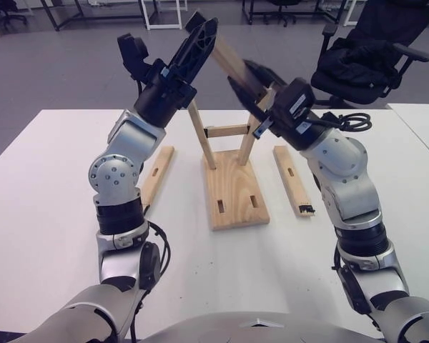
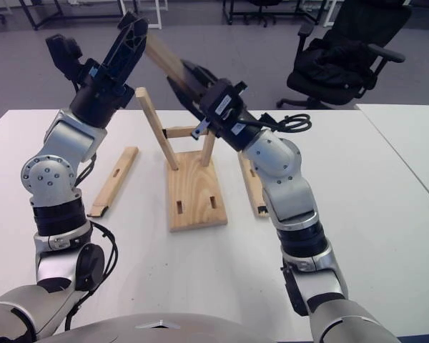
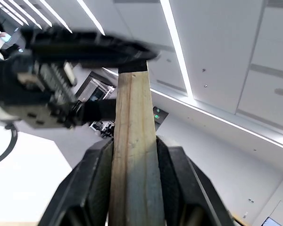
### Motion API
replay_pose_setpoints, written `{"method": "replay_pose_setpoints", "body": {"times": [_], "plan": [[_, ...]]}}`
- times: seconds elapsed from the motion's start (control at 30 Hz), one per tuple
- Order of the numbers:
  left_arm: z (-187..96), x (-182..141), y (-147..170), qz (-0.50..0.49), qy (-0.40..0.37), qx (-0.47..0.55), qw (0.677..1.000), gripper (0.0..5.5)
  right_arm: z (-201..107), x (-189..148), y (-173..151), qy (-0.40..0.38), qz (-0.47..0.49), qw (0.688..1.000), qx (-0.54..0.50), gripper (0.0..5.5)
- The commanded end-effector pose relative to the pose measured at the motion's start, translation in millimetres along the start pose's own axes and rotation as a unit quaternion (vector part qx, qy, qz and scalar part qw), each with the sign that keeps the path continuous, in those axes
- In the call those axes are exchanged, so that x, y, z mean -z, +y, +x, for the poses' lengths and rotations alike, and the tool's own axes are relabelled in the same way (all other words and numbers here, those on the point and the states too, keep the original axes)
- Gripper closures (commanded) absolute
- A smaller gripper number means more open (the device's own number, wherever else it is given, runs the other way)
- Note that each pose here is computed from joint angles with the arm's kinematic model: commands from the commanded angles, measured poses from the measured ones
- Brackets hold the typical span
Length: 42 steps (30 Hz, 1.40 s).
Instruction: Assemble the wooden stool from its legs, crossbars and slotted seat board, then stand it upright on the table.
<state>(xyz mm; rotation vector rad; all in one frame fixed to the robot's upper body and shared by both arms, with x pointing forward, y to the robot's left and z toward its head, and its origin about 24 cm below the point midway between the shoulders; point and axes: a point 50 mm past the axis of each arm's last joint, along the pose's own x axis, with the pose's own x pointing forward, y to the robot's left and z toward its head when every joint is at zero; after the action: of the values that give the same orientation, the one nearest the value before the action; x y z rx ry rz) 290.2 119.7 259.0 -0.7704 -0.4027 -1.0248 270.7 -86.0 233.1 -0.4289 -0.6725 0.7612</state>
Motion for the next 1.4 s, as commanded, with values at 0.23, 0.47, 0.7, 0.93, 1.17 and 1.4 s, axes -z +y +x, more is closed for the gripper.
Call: {"method": "replay_pose_setpoints", "body": {"times": [0.23, 0.47, 0.7, 0.93, 1.17, 1.4], "plan": [[-14, 4, 3, 0.004, 0.007, -0.012, 1.0, 3.91, -2, 1, 3, 0.006, 0.006, 1.0, -0.028, 4.2], [-18, 5, -3, 0.002, 0.011, 0.007, 1.0, 5.07, -3, -1, 3, 0.0, 0.018, 0.999, -0.033, 4.2], [-30, 2, 1, 0.037, 0.02, -0.036, 0.998, 5.09, -8, 3, 10, 0.019, 0.036, 0.998, -0.054, 3.2], [-161, -21, 51, 0.149, 0.081, -0.278, 0.946, 5.09, -51, 50, 6, 0.131, 0.038, 0.991, 0.003, 2.16], [-195, -22, 103, 0.156, 0.062, -0.383, 0.908, 5.09, -79, 97, 22, 0.206, 0.062, 0.976, 0.026, 2.16], [-206, -15, 119, 0.157, 0.053, -0.407, 0.898, 5.09, -92, 111, 31, 0.229, 0.084, 0.969, 0.039, 2.16]]}}
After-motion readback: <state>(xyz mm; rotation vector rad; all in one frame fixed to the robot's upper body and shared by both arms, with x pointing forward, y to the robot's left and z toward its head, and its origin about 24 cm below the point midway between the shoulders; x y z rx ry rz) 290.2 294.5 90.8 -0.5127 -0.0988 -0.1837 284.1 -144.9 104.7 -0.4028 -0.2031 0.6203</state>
